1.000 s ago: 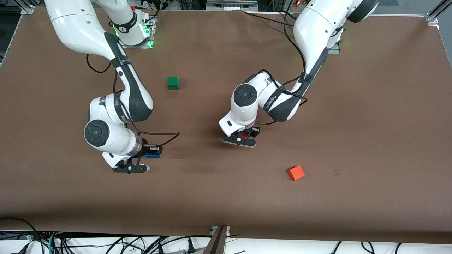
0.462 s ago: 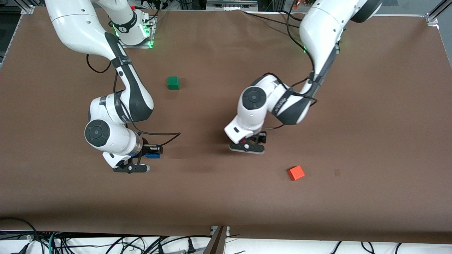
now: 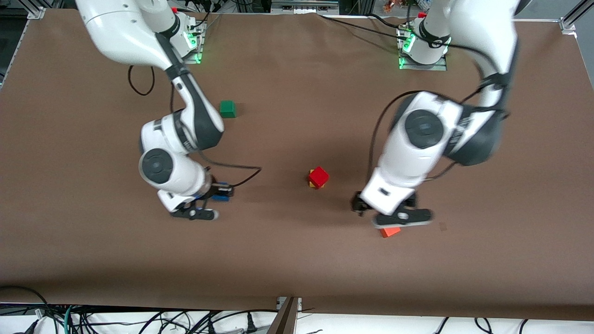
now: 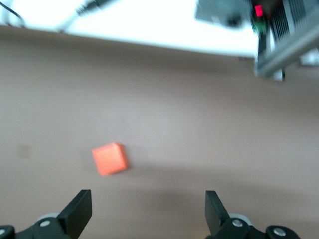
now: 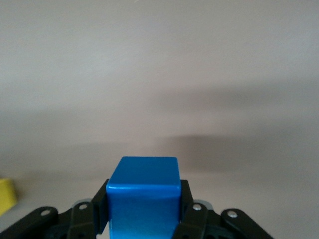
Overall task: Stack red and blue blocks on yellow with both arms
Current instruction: 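Withdraw the left gripper while the right gripper carries the blue cube over the stack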
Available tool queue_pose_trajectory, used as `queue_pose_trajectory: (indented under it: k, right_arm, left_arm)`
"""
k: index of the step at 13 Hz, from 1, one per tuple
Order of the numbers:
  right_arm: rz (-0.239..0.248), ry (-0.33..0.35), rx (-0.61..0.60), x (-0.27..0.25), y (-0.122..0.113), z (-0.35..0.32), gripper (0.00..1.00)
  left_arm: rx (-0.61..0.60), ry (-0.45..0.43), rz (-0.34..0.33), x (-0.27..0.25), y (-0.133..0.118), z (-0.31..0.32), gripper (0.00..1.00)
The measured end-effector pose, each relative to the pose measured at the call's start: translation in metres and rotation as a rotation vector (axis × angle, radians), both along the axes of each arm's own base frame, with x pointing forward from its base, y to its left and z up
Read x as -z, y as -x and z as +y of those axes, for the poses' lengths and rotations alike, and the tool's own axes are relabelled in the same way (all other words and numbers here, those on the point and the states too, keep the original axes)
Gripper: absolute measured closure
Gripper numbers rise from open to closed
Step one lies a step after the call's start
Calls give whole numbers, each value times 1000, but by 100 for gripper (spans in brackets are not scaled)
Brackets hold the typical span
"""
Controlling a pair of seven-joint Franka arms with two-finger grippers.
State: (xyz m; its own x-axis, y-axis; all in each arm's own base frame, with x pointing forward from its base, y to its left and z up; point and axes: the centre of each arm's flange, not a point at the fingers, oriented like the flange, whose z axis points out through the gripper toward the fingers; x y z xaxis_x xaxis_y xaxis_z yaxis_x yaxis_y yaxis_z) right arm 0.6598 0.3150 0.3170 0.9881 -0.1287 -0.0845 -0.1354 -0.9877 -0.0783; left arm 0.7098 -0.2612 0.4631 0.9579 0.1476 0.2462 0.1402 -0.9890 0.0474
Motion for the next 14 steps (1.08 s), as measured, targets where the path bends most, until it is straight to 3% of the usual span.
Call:
queue_pose_trajectory:
  k: [2, 5, 8, 10, 12, 14]
  right_arm:
    - [2, -11, 36, -38, 25, 62, 44]
    - [-28, -39, 44, -77, 60, 131, 44]
    - [-94, -44, 34, -73, 98, 193, 44]
    - [-130, -46, 33, -56, 116, 224, 44]
    - [-157, -43, 15, -42, 120, 241, 44]
    - [-192, -63, 16, -32, 110, 248, 44]
  left_arm:
    - [-2, 35, -21, -46, -5, 54, 0]
    - [20, 72, 39, -86, -2, 151, 0]
    - [58, 39, 110, -98, 9, 231, 0]
    - [48, 32, 162, -103, 18, 252, 0]
    - [39, 27, 239, -105, 32, 260, 0]
    - [31, 20, 298, -111, 44, 265, 0]
